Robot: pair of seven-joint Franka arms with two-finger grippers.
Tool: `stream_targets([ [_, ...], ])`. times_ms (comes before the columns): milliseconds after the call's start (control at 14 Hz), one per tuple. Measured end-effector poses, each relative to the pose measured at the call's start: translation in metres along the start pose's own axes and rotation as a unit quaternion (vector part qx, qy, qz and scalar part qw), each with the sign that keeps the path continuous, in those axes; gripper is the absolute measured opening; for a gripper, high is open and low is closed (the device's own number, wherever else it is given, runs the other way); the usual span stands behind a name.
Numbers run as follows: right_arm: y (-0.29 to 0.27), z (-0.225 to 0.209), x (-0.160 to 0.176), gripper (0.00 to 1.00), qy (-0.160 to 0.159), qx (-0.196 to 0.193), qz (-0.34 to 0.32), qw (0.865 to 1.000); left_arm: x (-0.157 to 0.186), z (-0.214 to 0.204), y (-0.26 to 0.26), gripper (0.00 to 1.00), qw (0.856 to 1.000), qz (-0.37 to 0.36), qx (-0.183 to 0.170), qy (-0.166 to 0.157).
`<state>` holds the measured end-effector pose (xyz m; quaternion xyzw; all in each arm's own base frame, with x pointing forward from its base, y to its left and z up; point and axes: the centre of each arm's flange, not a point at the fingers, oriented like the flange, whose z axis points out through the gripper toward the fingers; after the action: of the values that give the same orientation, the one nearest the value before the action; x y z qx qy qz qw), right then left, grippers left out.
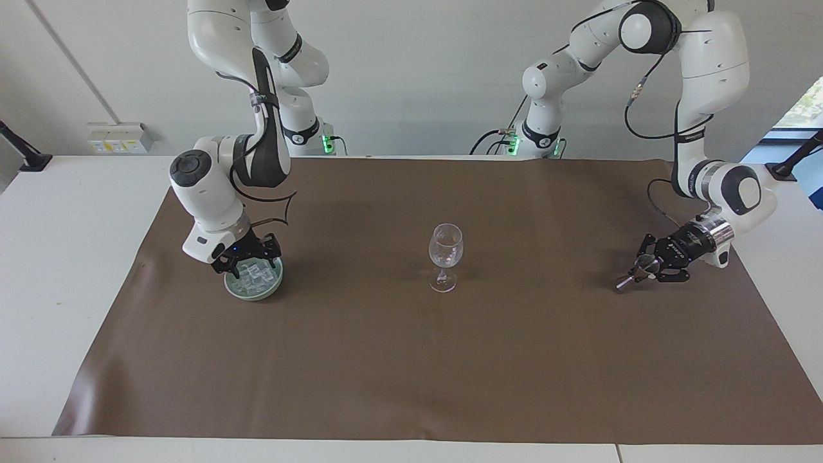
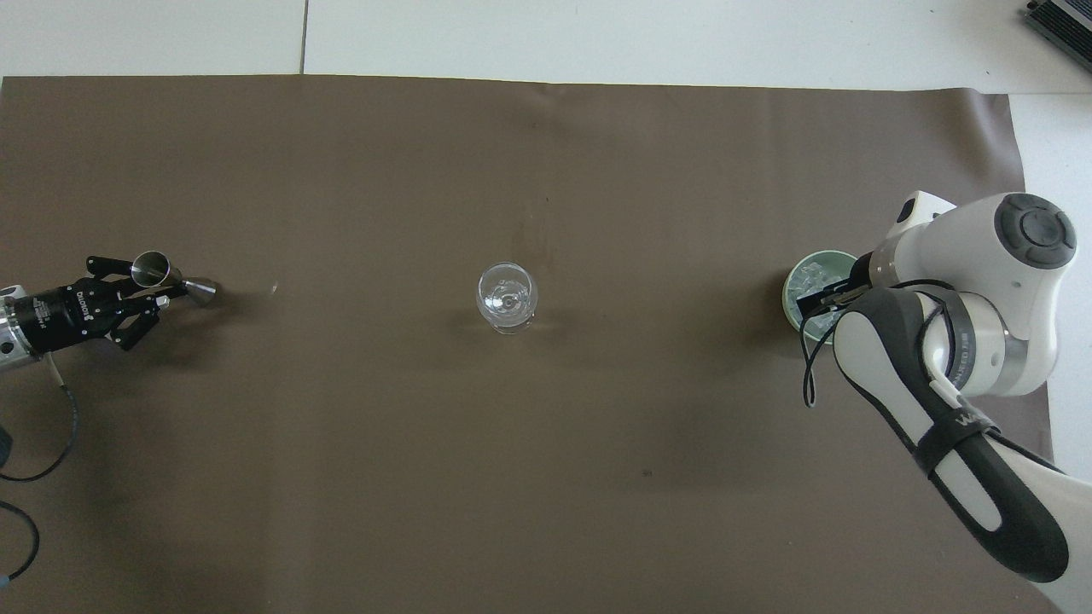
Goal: Pour wine and add ice with both arms
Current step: 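Set the jigger on the mat while the right gripper reaches the ice cup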
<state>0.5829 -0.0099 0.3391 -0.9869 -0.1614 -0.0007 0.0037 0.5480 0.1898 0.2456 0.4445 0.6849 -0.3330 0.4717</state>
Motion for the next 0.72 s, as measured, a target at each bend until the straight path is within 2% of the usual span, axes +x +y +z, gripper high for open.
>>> stream_targets([
  [287,-0.0007,0.0052,-0.0034,0.77,-0.006,0.0,-0.002,1.0,0.0037,0.0043,-0.0035,0.21,1.0,0.007,0.001,0.004],
  [358,-0.0002,0.0052,-0.0035,0.77,-0.006,-0.001,-0.002,1.0,0.0035,0.0042,-0.0034,0.26,1.0,0.009,0.001,0.005],
  [430,0.0003,0.0052,-0.0037,0.71,-0.007,-0.002,-0.003,1.0,0.0028,0.0038,-0.0032,0.34,1.0,0.011,0.001,0.005],
  [502,0.0006,0.0051,-0.0038,0.71,-0.007,-0.003,-0.003,1.0,0.002,0.0031,-0.0028,0.44,1.0,0.015,0.002,0.008],
  [573,0.0007,0.0049,-0.0036,0.67,-0.006,-0.003,-0.003,1.0,0.0012,0.0017,-0.0022,0.58,1.0,0.019,0.004,0.012],
  [645,0.0011,0.0045,-0.0034,0.6,-0.006,-0.004,-0.003,1.0,0.0001,-0.0002,-0.0012,0.68,0.999,0.027,0.008,0.02],
  [717,0.0013,0.0044,-0.0034,0.6,-0.005,-0.004,-0.003,1.0,-0.0016,-0.0028,0.0006,0.81,0.999,0.041,0.014,0.028],
])
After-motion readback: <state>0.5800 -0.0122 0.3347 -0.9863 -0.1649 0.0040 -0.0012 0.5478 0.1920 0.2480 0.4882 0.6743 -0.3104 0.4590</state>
